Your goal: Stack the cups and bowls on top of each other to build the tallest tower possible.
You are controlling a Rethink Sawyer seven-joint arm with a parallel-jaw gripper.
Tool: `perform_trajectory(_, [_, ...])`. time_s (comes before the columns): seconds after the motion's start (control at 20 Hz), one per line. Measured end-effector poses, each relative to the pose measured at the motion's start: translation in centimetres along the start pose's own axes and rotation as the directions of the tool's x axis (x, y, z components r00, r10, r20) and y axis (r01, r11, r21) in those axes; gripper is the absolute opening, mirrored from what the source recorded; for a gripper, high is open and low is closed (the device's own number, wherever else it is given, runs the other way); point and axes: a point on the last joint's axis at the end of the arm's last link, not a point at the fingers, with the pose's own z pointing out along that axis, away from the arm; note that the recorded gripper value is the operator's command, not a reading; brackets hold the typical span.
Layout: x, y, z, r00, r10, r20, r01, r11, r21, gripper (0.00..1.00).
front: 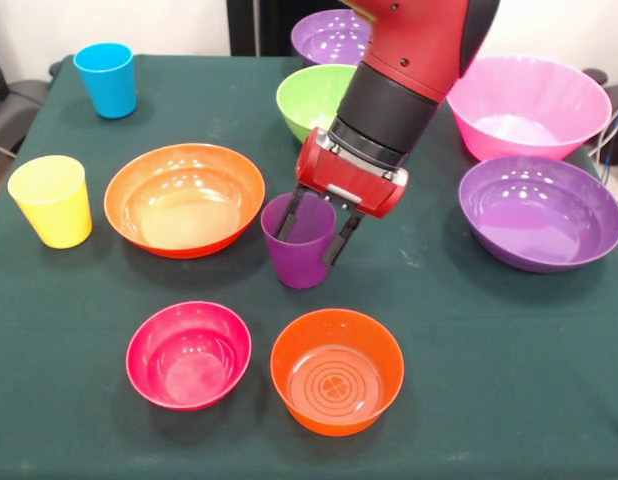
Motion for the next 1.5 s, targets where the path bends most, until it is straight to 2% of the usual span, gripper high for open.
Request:
perform_trajectory(0.1, [0.0, 0.0, 0.0, 1.0000, 0.000, 0.000, 0.000, 1.0000, 0.000, 1.00])
perform_trajectory(0.15, [0.0, 0.0, 0.0, 1.0000, 0.000, -0.001, 0.000, 1.0000, 0.000, 0.00])
perform_trajectory(1.15, [1.3, 0.6, 0.4, 0.9997, 0.006, -0.024, -0.006, 1.0000, -0.001, 0.00])
perform_trajectory(1.3, [1.0, 0.5, 0.2, 0.9997, 0.013, -0.022, -0.013, 0.9999, -0.004, 0.00])
perform_trajectory(1.5, [-0.3, 0.1, -0.3, 0.9986, 0.051, -0.015, -0.052, 0.9982, -0.029, 0.00])
